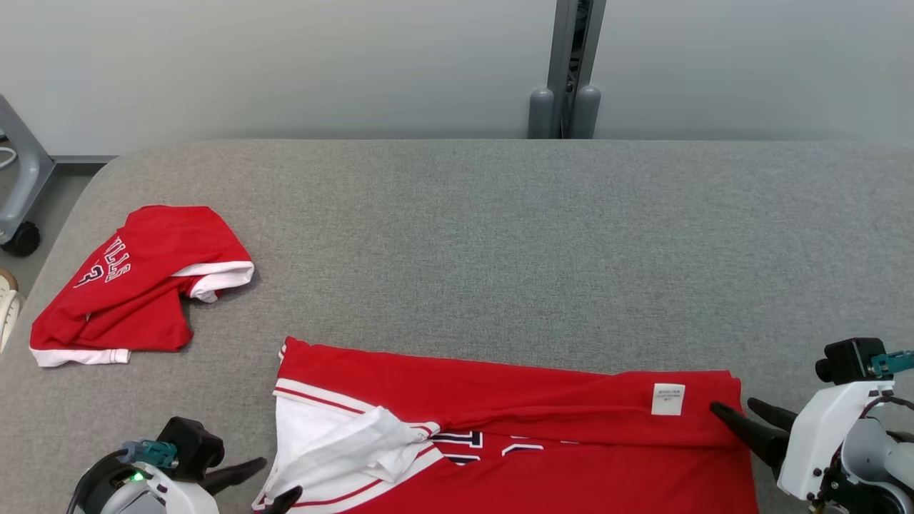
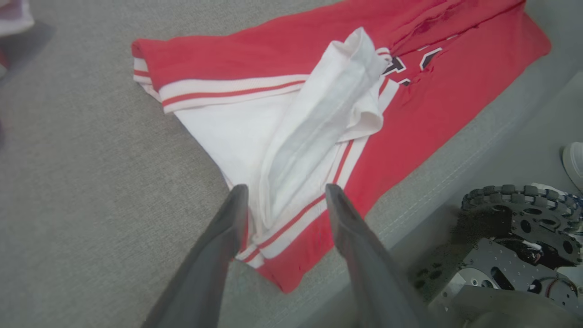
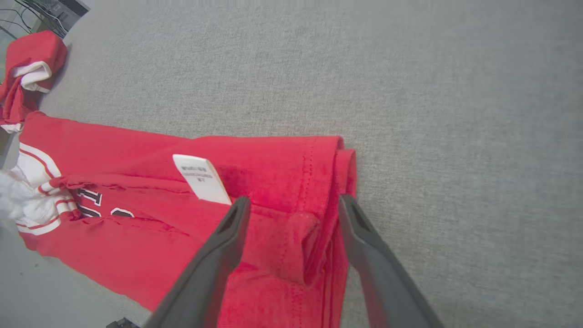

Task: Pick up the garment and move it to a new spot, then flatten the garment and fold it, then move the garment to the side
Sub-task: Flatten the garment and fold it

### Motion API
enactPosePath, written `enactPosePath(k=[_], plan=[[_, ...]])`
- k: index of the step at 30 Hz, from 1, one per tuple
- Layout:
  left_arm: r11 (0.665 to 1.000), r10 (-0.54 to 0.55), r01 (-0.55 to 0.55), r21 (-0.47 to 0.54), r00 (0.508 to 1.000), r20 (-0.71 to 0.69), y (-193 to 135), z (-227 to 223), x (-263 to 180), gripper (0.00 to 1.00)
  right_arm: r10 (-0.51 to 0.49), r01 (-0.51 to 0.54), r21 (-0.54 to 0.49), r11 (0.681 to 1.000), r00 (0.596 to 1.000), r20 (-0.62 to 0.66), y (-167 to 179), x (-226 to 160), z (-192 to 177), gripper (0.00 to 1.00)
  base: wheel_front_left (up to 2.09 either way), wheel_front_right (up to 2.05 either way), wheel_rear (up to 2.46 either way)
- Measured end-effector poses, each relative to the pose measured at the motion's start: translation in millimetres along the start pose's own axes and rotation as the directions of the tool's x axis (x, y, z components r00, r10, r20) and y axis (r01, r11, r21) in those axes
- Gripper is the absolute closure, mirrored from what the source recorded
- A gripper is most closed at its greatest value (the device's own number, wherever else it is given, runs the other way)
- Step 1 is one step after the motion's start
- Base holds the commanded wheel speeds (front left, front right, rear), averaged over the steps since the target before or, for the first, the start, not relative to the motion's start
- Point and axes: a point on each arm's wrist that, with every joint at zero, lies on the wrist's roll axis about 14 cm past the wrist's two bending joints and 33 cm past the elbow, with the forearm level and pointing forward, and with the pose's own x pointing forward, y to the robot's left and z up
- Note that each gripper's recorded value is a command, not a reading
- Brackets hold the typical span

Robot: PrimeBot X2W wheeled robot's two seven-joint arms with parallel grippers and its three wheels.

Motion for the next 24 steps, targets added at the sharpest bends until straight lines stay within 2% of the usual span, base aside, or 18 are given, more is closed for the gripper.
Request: enactPosePath(k=[5,12,15,21,24], plan=[[1.000,0.026,-0.026,0.015,1.000,0.013,4,2,-3,0.00,0.001,-0.001,0.004,1.000,0.999,0.050,2,-4,13,0.00,0.00,0.00,0.00],[0.988,0.141,-0.150,0.038,0.974,0.177,26,38,-12,0.00,-0.017,0.018,-0.001,1.000,0.980,0.200,-3,-23,50,0.00,0.00,0.00,0.00],[0.978,0.191,-0.207,0.030,0.941,0.278,34,59,-16,0.00,-0.028,0.032,-0.010,0.999,0.963,0.267,-5,-30,62,0.00,0.00,0.00,0.00],[0.961,0.261,-0.275,-0.030,0.864,0.431,34,93,-15,0.00,-0.036,0.044,-0.009,0.999,0.904,0.426,-4,-37,87,0.00,0.00,0.00,0.00],[0.949,0.296,-0.306,-0.073,0.792,0.535,32,122,-20,0.00,-0.036,0.036,0.010,0.999,0.885,0.465,-1,-35,89,0.00,0.00,0.00,0.00]])
